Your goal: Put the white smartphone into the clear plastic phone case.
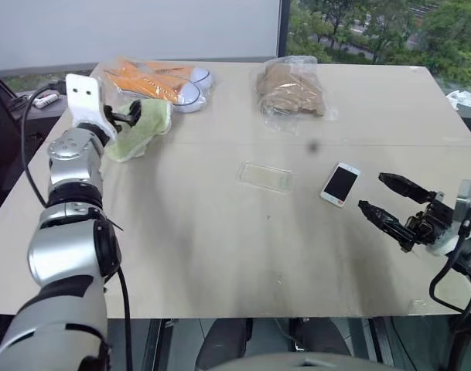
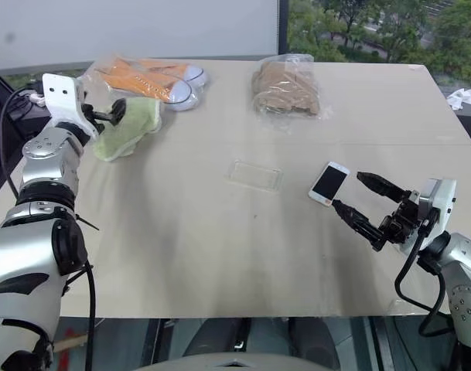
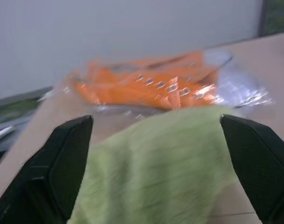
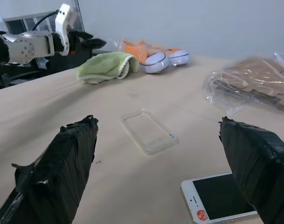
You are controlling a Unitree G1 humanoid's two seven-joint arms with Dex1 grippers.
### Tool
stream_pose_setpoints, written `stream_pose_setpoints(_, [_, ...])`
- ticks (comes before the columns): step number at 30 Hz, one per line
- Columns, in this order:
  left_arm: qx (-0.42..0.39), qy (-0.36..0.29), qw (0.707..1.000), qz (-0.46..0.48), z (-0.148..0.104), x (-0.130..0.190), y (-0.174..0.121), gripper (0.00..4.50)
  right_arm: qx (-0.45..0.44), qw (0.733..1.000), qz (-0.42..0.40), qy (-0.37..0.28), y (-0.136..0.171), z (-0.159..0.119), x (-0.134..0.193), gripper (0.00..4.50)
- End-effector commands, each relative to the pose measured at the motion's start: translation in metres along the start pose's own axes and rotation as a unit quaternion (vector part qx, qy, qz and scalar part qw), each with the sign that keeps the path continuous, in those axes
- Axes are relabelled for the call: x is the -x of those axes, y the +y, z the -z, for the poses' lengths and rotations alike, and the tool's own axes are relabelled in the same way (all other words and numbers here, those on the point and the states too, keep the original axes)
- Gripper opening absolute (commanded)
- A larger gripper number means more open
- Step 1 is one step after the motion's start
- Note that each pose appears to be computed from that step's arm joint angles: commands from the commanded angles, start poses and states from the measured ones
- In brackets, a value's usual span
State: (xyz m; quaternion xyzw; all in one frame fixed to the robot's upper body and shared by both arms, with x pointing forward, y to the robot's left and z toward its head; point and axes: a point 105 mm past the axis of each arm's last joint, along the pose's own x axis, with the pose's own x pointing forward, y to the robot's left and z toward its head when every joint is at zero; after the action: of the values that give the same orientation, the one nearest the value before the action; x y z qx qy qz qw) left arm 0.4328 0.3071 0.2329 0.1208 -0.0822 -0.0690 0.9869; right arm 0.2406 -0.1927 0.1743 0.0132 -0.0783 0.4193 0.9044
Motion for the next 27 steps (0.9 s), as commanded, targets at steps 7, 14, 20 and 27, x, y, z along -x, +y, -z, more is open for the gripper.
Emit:
stream_pose_setpoints(7, [-0.097,0.048,0.871,0.479,0.045,0.065,-0.186,4.46,0.02,0.998,-0.023,0.049,0.006,0.014,0.003,4.5])
stream_pose_setpoints(14, [-0.105,0.083,0.833,0.536,0.054,0.054,-0.226,4.46,0.022,0.998,-0.022,0.05,0.008,0.013,0.001,4.5])
stream_pose_setpoints(20, [-0.1,0.052,0.835,0.538,0.04,0.032,-0.239,4.46,0.019,0.997,-0.018,0.072,0.014,0.017,0.007,4.5])
stream_pose_setpoints(27, [-0.142,0.119,0.806,0.562,0.063,0.03,-0.237,4.46,0.007,0.993,-0.005,0.114,0.019,0.024,0.015,4.5])
